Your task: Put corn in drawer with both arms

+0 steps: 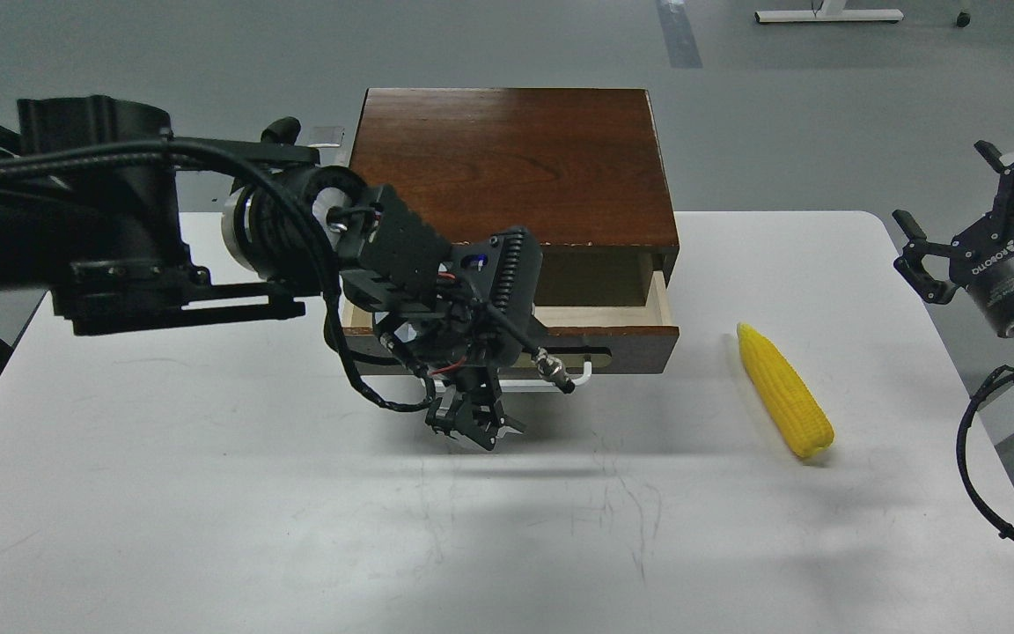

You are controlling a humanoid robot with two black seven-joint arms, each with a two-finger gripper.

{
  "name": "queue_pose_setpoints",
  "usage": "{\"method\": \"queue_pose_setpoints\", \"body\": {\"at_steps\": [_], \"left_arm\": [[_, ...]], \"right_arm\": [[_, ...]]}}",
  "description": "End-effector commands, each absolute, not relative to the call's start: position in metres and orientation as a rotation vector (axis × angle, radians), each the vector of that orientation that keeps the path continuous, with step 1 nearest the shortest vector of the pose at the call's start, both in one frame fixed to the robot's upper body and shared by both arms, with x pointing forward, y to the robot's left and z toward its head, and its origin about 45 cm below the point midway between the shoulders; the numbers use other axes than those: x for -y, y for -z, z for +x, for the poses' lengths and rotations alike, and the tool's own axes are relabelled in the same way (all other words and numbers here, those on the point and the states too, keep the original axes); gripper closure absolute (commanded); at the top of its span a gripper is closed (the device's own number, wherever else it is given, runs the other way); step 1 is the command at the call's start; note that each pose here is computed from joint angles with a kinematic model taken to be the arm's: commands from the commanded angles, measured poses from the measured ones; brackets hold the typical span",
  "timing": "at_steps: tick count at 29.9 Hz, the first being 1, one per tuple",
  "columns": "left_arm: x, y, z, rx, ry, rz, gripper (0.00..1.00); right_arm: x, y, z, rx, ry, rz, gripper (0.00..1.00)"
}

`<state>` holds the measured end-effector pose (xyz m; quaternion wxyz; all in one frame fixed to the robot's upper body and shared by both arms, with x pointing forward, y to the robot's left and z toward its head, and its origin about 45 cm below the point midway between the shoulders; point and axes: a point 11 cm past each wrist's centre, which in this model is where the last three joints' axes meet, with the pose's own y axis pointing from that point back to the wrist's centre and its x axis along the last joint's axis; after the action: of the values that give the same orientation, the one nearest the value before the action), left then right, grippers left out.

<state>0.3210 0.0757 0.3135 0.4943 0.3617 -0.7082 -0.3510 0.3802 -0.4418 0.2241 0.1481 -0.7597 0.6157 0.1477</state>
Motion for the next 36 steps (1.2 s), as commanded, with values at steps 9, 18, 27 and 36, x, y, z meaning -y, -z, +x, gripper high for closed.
{"method": "queue_pose_setpoints", "body": {"at_steps": [9, 18, 27, 36], "left_arm": [[-0.065, -0.428, 0.306, 1.629, 0.474, 0.596, 0.02], [-0.102, -0.454, 0.358, 1.079, 0.007, 0.399, 0.02], [-0.181, -0.395, 0.413, 0.446, -0.559, 0.095, 0.02], [-0.265, -0.338, 0.439, 0.137, -0.917, -0.111, 0.02]], "right_arm": [[0.456, -0.232, 0.376, -1.806, -0.393, -2.194, 0.00], [0.471, -0.254, 0.369, -1.858, -0.239, -2.383, 0.00], [0.475, -0.261, 0.363, -1.881, -0.131, -2.542, 0.00], [0.447, -0.274, 0.351, -1.730, 0.224, -3.021, 0.00]]}}
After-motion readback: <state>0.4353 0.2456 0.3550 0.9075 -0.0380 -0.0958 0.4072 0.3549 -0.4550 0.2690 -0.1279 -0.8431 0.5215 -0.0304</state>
